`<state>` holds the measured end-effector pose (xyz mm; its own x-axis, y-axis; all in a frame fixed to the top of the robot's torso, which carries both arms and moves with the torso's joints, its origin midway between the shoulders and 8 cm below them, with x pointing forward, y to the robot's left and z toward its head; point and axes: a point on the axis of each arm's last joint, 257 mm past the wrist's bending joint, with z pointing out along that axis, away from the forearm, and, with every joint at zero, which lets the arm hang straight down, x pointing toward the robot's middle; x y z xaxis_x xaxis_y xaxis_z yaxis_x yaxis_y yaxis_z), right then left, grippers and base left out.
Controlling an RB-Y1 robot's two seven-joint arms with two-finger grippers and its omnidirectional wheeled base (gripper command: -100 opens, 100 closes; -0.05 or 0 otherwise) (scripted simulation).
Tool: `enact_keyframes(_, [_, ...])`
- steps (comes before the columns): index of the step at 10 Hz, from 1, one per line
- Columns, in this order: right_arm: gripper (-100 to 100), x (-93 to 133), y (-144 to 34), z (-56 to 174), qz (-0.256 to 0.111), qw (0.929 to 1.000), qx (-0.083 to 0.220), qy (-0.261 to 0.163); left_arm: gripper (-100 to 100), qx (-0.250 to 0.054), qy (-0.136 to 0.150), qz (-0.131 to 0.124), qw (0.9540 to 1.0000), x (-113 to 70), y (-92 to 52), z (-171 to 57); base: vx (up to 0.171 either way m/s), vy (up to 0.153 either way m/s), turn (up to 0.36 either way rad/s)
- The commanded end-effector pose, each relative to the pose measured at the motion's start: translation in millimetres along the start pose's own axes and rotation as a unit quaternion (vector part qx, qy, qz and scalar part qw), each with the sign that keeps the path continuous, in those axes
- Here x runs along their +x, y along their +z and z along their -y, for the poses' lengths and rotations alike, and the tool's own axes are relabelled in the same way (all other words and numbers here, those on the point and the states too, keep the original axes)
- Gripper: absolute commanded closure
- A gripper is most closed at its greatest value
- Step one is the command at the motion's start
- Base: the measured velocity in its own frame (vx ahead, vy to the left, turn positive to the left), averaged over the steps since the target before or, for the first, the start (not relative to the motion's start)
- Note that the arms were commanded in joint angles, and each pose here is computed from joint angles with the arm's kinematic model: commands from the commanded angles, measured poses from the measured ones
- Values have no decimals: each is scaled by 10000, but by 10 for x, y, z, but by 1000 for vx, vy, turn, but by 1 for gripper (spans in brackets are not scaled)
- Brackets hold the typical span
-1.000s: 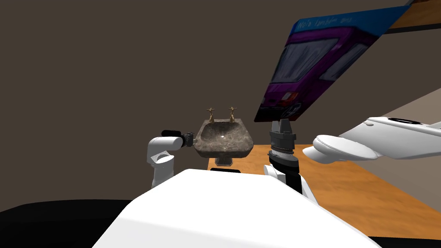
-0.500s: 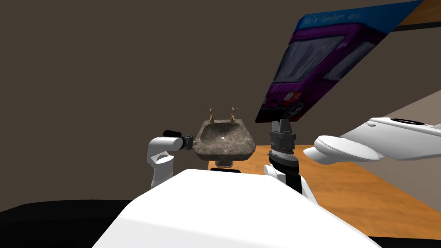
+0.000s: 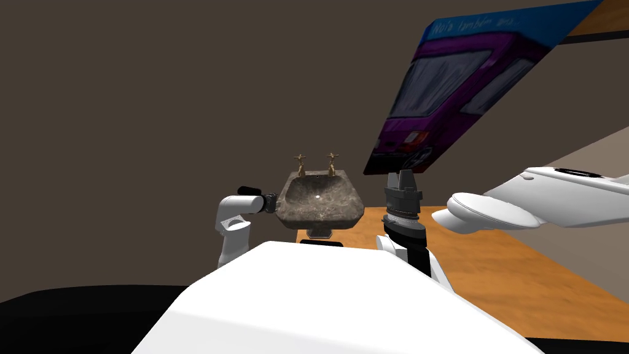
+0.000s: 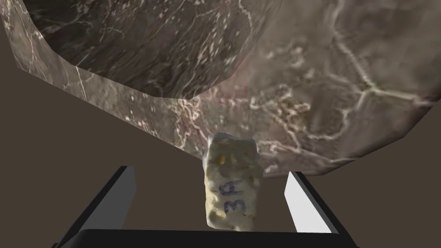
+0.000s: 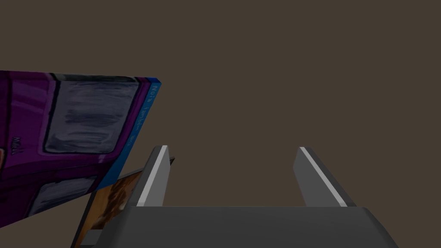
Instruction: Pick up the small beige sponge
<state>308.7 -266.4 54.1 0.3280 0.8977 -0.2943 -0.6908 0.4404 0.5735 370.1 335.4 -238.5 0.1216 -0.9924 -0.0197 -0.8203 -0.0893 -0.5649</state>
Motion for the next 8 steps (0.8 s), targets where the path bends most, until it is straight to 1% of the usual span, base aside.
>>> enact_keyframes(1, [0,0,0,0,0,10000,0,0,-100,11,0,4,10000,-9,69,15,-6,-2,-5])
enact_keyframes(2, [0,0,0,0,0,10000,0,0,-100,4,-1,2,10000,-8,43,10,0,0,0])
enact_keyframes(3, [0,0,0,0,0,10000,0,0,100,12,0,2,10000,-8,48,16,0,0,0])
enact_keyframes(7, [0,0,0,0,0,10000,0,0,100,17,0,2,10000,-8,46,19,0,0,0])
enact_keyframes(8, [0,0,0,0,0,10000,0,0,0,18,1,2,10000,-8,46,19,0,0,0])
